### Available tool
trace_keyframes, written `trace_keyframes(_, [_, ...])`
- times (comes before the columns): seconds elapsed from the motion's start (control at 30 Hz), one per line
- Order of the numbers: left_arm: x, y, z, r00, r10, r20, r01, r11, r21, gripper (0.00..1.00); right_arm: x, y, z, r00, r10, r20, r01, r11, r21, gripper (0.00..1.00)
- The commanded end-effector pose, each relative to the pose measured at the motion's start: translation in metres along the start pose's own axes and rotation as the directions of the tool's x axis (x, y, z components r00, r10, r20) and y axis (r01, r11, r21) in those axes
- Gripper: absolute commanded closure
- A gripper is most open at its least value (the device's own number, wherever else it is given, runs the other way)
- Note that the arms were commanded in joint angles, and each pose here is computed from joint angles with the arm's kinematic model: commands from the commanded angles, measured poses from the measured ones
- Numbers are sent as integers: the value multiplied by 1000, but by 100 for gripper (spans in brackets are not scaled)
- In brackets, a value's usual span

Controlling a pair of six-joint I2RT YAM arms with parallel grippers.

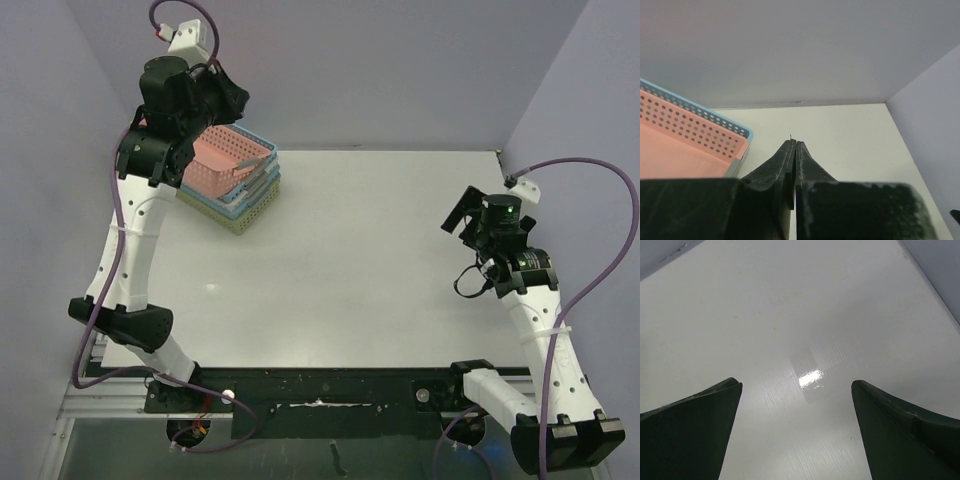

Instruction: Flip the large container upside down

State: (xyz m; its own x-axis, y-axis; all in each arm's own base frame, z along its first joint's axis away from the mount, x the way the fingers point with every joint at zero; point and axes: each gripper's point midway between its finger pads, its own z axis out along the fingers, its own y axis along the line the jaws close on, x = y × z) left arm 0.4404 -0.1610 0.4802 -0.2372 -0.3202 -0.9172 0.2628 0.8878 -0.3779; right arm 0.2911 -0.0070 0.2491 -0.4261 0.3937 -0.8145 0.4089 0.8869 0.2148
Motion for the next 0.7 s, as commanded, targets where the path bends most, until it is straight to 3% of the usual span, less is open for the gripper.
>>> trace_keyframes(0.0, [-9,46,-5,999,0,53,8,986,-167,71,-36,2,-19,992,24,125,-22,1000,-17,2])
trace_keyframes(0.03, [-5,66,-7,999,-16,38,24,973,-231,49,-33,1,-18,993,21,117,-19,1000,-13,2])
trace_keyframes(0.1, [-1,110,-11,998,-70,8,69,944,-324,31,-29,0,-15,994,16,104,-15,1000,-6,2])
trace_keyframes(0.13, [1,130,-12,994,-106,-1,99,930,-354,29,-26,0,-13,995,14,95,-14,1000,-2,3])
trace_keyframes(0.3, [30,217,-22,967,-248,-56,181,827,-533,25,-15,0,-7,998,10,64,-10,1000,-6,2])
trace_keyframes(0.5, [66,253,-15,943,-316,-104,174,734,-657,25,-12,2,-4,999,3,52,-2,1000,-11,2])
trace_keyframes(0.67, [80,261,-3,938,-327,-118,168,724,-669,25,-8,0,-3,999,-3,41,4,1000,-7,2])
